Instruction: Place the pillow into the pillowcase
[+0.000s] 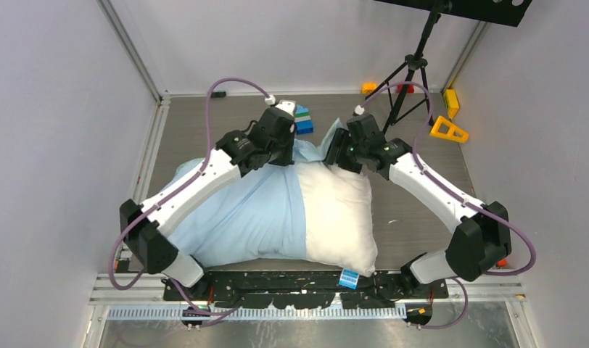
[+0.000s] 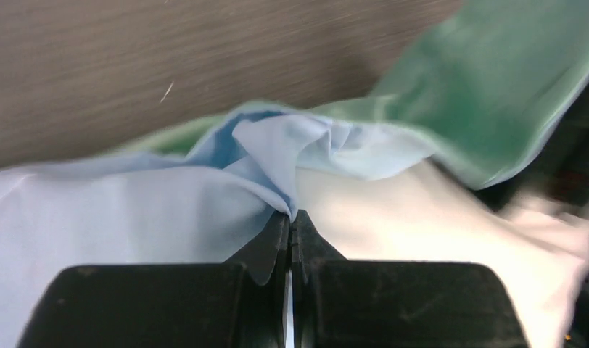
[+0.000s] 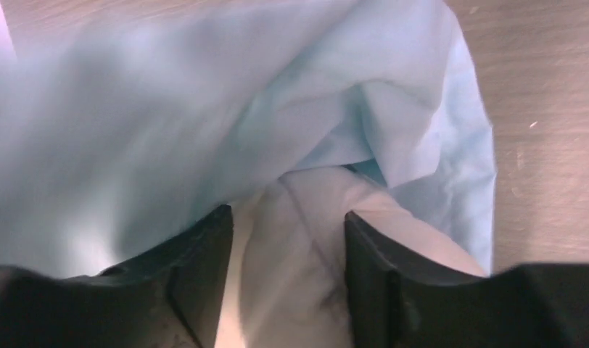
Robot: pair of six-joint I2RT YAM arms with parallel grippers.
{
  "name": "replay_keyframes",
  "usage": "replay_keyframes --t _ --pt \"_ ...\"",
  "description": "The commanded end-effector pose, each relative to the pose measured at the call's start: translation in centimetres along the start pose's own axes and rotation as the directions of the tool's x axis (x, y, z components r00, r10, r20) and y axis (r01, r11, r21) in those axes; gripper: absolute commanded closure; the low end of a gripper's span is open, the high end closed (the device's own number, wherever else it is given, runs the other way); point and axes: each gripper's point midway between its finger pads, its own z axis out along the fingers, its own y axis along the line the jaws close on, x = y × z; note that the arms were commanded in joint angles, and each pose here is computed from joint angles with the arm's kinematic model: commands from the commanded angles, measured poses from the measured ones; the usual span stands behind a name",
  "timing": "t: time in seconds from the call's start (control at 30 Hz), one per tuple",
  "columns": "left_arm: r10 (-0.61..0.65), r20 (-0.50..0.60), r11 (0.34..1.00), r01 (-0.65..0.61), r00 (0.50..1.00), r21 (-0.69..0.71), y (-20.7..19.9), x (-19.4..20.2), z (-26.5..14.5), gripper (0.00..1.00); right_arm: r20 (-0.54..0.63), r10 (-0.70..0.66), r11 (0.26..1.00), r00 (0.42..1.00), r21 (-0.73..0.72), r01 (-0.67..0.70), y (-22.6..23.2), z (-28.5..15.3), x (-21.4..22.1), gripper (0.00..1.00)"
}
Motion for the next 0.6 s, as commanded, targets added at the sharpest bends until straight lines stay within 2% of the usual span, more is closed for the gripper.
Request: replay_keyframes --t 0.0,0.1,0.23,0.33,0.43,0.57 --pt "-0.2 0.062 0.979 0.197 0.978 0.049 2.7 -2.2 4.0 1.0 0.144 -0.033 0.996 0.989 -0.078 0.045 2.5 -4.7 -4.9 0.28" --pt "-0.226 0.069 0.973 0.222 0.972 0.058 3.9 -2.6 5.3 1.0 0.201 -0.006 0.999 0.98 -0.046 0.015 0.3 -7.4 -7.0 0.2" --pt "-0.214 0.083 0.969 0.201 0.973 0.14 2.5 -5.5 6.4 1.0 0.203 -0.025 1.0 0.979 -0.007 0.027 -1.3 -9.8 -6.9 0.2" --pt "-0.204 0.091 0.956 0.178 0.975 0.232 0.4 -7.9 6.7 1.0 0.167 -0.052 0.998 0.985 -0.024 0.057 -1.4 -10.4 -4.5 0.2" --pt "-0.202 0.102 0.943 0.165 0.974 0.29 -1.1 -9.9 7.2 1.0 0.141 -0.078 0.997 0.987 0.027 0.075 -3.2 -9.9 -1.5 0.17" --pt "-0.202 0.072 0.923 0.165 0.977 0.347 -3.4 -10.4 7.9 1.0 0.046 -0.025 1.0 0.999 -0.01 0.025 -4.6 -7.6 2.7 0.16"
